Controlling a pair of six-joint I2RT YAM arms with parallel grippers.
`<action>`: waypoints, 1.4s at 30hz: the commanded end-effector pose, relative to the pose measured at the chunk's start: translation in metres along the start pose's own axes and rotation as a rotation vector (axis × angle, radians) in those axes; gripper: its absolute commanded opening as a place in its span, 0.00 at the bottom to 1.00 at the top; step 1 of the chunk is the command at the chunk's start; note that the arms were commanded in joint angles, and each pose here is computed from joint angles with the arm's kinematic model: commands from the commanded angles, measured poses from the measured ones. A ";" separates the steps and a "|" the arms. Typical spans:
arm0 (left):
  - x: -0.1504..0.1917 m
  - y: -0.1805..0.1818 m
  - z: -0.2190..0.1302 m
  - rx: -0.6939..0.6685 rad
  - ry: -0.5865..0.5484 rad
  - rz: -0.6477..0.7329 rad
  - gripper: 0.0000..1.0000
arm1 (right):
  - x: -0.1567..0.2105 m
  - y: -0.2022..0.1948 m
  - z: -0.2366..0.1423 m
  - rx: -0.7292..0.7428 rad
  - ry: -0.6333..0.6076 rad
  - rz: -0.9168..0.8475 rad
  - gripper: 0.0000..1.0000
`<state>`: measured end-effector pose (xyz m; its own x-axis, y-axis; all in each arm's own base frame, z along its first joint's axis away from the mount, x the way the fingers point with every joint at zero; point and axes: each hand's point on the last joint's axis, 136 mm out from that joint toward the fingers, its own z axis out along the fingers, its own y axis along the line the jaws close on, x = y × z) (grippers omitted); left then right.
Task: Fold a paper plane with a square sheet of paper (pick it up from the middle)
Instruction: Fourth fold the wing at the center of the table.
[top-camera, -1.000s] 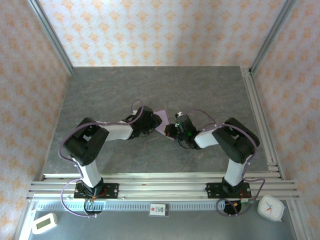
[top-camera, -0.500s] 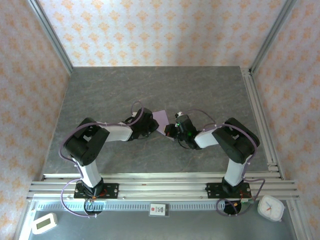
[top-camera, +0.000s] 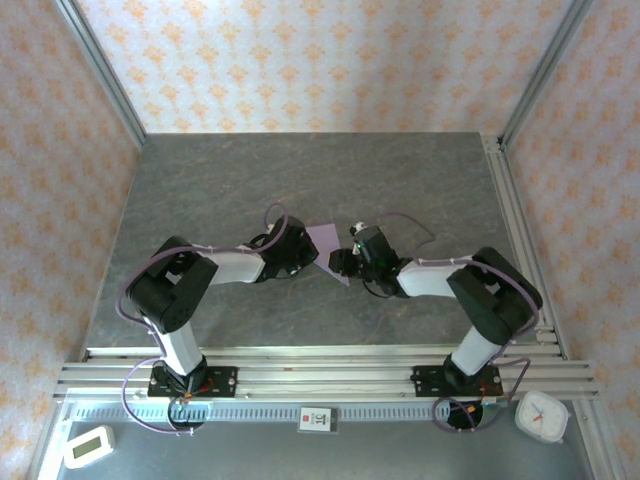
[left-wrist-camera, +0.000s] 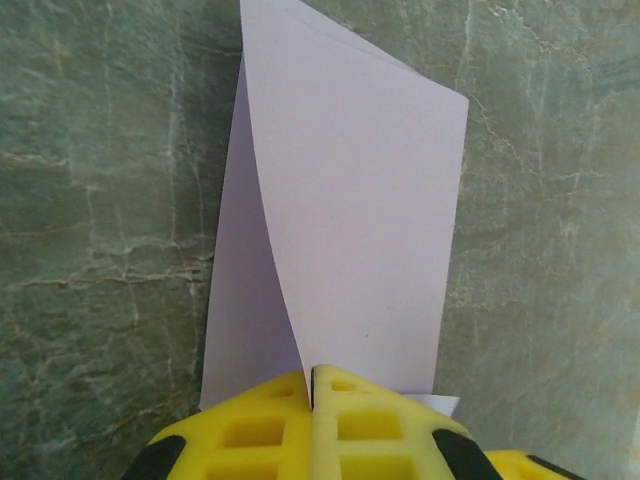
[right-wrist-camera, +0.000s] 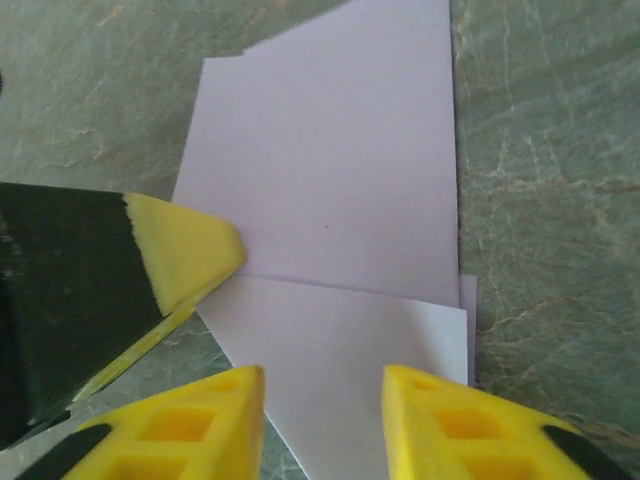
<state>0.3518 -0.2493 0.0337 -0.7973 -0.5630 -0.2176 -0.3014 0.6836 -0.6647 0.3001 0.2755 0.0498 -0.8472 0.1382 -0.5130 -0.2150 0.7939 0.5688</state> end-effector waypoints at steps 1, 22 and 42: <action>0.004 -0.008 -0.011 0.031 0.019 -0.026 0.00 | 0.013 -0.006 -0.007 0.075 0.037 -0.108 0.39; 0.012 -0.016 -0.021 0.072 0.067 -0.103 0.00 | 0.021 0.005 0.007 0.270 -0.016 -0.316 0.40; 0.017 -0.009 -0.025 0.101 0.068 -0.189 0.00 | 0.022 -0.011 -0.006 0.383 -0.079 -0.332 0.45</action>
<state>0.3287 -0.2512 0.0442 -0.7774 -0.6259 -0.0623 -0.3946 0.5625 -0.7265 0.2828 0.2814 0.0350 -0.7333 -0.1110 -0.6708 -0.2893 0.9437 0.1601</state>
